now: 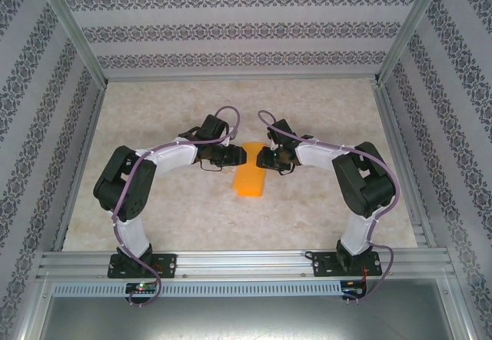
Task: Fold a paper plane with a square sheet of paper (pick it up from the middle)
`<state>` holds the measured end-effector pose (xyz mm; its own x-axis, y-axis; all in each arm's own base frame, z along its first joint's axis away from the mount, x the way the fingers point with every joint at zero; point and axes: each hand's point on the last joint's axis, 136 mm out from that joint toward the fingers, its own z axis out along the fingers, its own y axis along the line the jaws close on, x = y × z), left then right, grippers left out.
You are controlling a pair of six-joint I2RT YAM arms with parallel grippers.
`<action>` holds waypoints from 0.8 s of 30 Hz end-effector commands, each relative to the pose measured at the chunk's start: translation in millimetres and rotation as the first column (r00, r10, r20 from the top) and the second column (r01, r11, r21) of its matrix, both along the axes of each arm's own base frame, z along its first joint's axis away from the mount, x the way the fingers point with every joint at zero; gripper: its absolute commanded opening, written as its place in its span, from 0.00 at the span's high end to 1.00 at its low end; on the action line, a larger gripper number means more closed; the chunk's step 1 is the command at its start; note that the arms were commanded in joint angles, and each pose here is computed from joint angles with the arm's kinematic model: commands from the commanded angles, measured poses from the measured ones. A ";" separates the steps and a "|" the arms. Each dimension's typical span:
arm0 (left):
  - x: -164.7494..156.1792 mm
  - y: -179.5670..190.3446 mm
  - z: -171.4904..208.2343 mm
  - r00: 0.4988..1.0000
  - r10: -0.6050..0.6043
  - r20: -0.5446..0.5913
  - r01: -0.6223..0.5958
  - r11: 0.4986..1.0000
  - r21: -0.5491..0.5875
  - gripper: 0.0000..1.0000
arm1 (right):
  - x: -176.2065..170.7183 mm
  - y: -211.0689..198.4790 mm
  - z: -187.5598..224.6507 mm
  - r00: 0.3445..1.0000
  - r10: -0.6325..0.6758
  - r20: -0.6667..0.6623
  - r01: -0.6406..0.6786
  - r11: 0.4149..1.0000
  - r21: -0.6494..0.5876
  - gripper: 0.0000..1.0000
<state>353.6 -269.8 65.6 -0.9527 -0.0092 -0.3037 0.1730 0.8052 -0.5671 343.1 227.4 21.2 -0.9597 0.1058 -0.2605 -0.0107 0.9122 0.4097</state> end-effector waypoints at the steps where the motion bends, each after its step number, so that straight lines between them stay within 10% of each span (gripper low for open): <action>1: 3.2 8.3 -5.0 1.000 0.024 -0.006 -0.024 1.000 0.018 0.52 | 0.7 0.3 -3.7 1.000 0.026 0.008 -0.026 0.998 -0.048 0.62; 24: 2.1 27.2 1.7 0.997 0.077 0.001 -0.077 0.997 0.009 0.54 | -8.0 -5.6 -11.4 0.999 0.032 -0.004 -0.032 0.990 -0.136 0.62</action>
<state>354.1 -250.1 58.9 -0.9550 -0.0475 -0.2927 0.1279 0.8246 -0.5511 339.7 228.9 19.4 -0.9561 0.0169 -0.2925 -0.0804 0.9448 0.3176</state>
